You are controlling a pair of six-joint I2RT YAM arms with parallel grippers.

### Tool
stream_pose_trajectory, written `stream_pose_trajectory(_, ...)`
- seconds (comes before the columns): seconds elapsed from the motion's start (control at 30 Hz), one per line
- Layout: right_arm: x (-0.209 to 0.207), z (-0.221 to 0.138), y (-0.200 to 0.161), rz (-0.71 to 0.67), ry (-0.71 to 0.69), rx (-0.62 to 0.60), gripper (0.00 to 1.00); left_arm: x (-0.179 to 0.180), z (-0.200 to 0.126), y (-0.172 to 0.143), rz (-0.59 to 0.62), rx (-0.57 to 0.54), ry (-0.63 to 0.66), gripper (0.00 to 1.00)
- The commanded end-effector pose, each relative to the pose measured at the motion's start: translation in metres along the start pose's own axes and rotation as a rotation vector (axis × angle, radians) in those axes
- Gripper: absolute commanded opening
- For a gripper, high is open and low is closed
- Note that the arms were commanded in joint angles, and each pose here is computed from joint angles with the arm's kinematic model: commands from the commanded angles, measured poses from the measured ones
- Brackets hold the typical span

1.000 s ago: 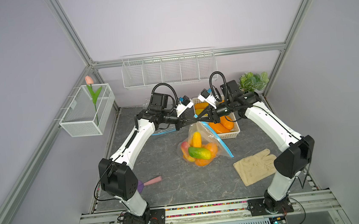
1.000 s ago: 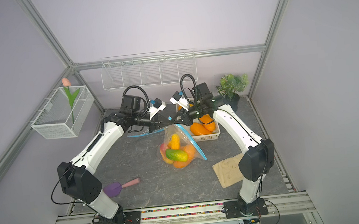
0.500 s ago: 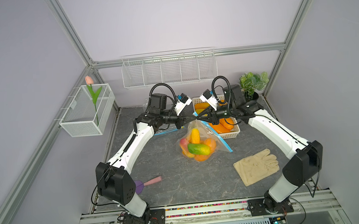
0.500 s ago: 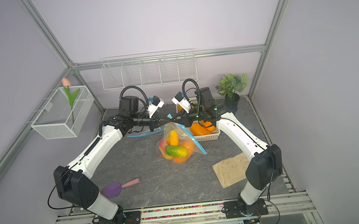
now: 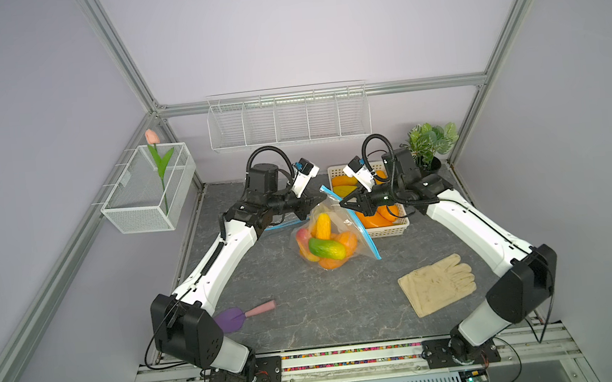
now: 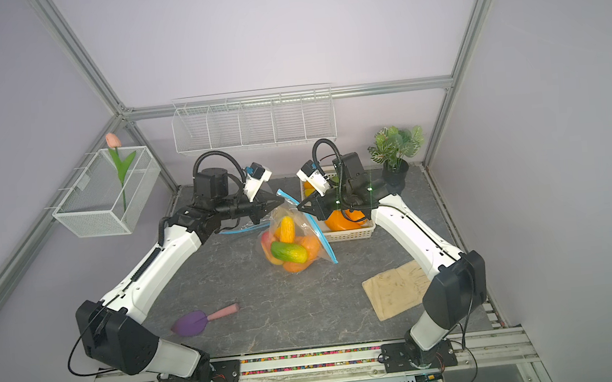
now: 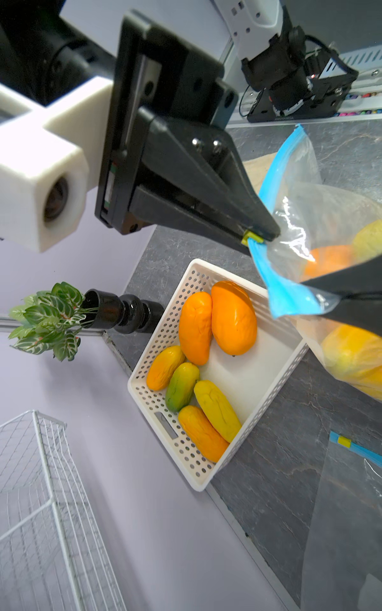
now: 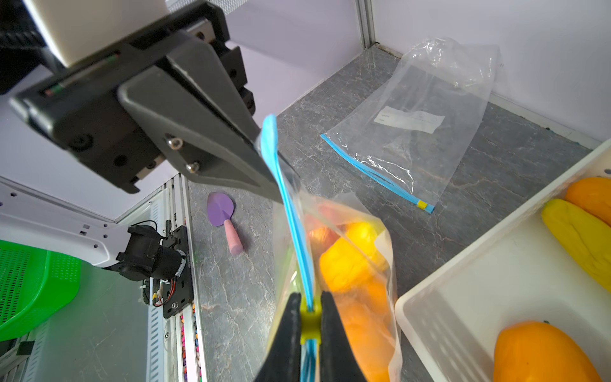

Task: Place the mango in a zip-top bag and seal the zipper
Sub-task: Zip the zipper on the zipper food storage bag.

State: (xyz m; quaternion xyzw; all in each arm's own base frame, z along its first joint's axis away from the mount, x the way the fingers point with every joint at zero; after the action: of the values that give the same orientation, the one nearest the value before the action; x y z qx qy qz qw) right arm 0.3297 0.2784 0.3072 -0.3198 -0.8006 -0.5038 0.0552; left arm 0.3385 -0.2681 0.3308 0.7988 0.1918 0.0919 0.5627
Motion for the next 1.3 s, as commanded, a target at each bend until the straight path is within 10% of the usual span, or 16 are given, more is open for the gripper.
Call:
stream_pose_trajectory(0.0, -0.011, -0.014, -0.027, 0.115, -0.079, 0.071, 0.07, 0.037, -0.031, 0.026, 0.007, -0.081, 0.26, 0.0)
stream_pose_trajectory(0.4, -0.021, -0.03, -0.057, 0.166, -0.142, 0.094, 0.07, 0.068, -0.088, 0.036, -0.12, -0.146, 0.618, 0.0)
stream_pose_trajectory(0.93, -0.004, -0.035, -0.056, 0.205, -0.027, 0.013, 0.08, 0.076, -0.131, 0.038, -0.233, -0.221, 0.755, 0.0)
stream_pose_trajectory(1.13, 0.01, -0.03, -0.02, 0.192, 0.034, -0.135, 0.69, 0.089, -0.175, 0.018, -0.334, -0.215, 1.035, 0.0)
stream_pose_trajectory(1.27, 0.003, -0.032, -0.023, 0.188, -0.013, -0.17, 0.91, 0.115, -0.232, -0.019, -0.503, -0.163, 1.348, 0.0)
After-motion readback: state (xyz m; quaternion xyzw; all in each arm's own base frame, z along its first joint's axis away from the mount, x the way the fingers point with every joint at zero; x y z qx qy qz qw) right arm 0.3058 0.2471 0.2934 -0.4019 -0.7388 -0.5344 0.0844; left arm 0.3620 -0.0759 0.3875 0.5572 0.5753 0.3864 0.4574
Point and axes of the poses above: each gripper's point midway between its finger pads, its own z axis out along the fingers, its own x axis along the line the jaws close on, y = z × x, the point moved 2 cm from there along -z, back along the fingers, and after that the axes turned 4 degrees about z, right-handed, at the moved point
